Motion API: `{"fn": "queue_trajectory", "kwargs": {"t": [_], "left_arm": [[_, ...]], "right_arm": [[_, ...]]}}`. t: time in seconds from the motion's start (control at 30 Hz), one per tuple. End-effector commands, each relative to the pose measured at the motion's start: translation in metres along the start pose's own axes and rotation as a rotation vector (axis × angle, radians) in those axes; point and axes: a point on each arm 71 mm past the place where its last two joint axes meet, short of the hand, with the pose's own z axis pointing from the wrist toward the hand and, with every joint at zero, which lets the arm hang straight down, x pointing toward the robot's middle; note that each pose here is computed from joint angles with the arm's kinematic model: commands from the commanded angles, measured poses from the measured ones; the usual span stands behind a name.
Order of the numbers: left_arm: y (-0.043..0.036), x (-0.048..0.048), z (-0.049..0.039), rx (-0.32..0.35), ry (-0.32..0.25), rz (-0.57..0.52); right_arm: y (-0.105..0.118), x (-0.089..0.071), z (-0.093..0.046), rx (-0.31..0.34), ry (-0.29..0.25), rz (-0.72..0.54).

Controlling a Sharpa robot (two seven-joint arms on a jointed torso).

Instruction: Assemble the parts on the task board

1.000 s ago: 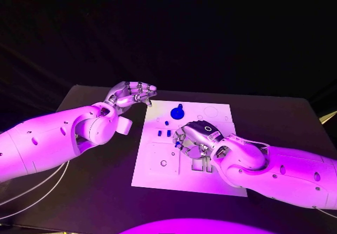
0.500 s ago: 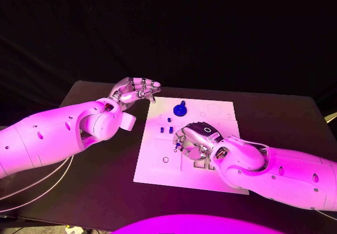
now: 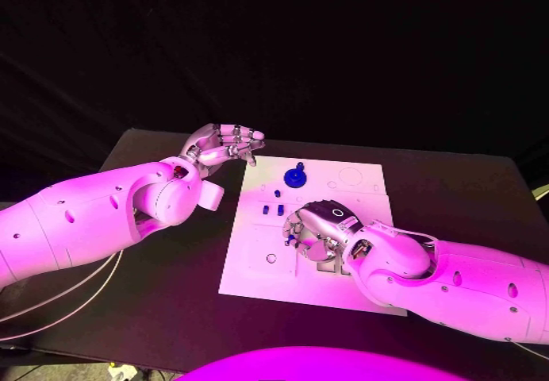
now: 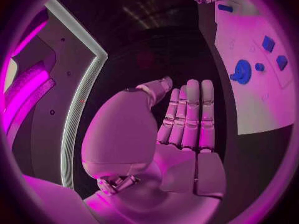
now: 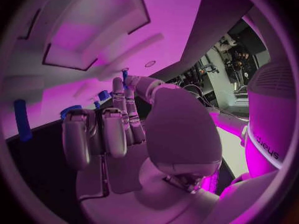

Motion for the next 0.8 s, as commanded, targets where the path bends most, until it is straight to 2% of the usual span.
{"fn": "queue_trajectory", "kwargs": {"t": [0.03,0.5,0.8], "left_arm": [[-0.0006,0.0012,0.0004,0.004,0.004,-0.007],[-0.0004,0.001,0.0005,0.002,0.004,-0.007],[-0.0004,0.0012,0.0003,0.0,0.007,-0.008]], "right_arm": [[0.002,0.0022,0.0002,-0.009,0.022,-0.009],[0.003,0.0038,0.0023,-0.006,0.031,-0.013],[0.0006,0.0057,0.0043,0.024,0.047,-0.038]]}}
